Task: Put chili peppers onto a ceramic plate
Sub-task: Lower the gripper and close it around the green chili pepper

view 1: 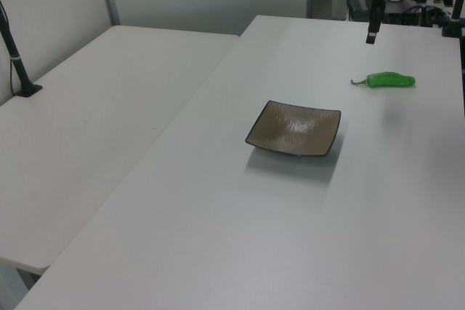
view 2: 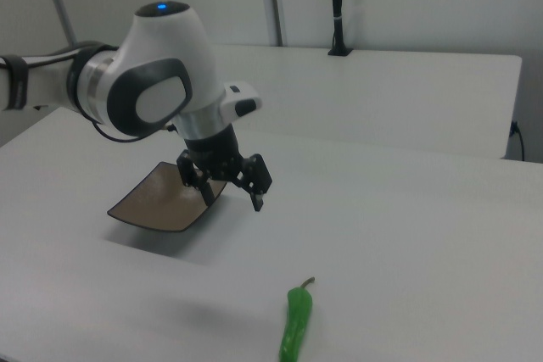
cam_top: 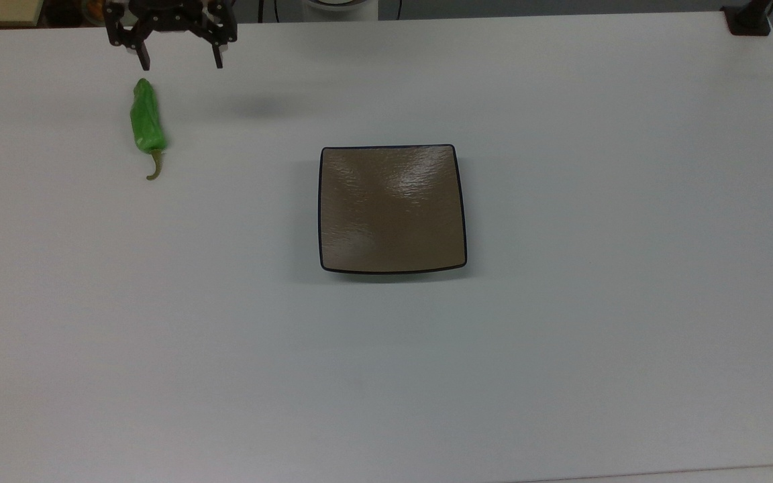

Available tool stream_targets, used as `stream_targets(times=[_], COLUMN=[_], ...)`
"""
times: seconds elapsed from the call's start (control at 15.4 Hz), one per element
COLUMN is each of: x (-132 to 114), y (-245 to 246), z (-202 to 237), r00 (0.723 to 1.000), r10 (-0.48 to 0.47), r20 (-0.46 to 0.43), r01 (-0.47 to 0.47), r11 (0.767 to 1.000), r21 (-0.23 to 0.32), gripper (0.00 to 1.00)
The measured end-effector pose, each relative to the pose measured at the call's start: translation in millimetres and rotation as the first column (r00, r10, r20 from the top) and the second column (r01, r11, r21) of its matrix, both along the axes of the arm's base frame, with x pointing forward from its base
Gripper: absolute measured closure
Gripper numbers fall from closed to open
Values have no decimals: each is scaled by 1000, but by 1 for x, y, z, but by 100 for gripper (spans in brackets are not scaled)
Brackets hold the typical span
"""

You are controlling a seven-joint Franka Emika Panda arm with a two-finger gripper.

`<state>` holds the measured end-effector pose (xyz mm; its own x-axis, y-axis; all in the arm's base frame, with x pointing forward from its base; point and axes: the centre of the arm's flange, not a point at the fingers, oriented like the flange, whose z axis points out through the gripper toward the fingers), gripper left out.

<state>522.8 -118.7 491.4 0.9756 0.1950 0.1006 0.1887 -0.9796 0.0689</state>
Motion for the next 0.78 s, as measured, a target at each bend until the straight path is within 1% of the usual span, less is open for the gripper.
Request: stream_targets(times=[0.19, 0.45, 0.78], x=[-1, 7, 7], y=[-17, -51, -77], z=[-26, -70, -132], r00=[999, 997, 981], r10=[12, 58, 109], r20=[-31, -50, -158], r01=[-12, -60, -115], r11=[1000, 998, 993], r21=[-11, -34, -31], gripper=[0, 0, 0])
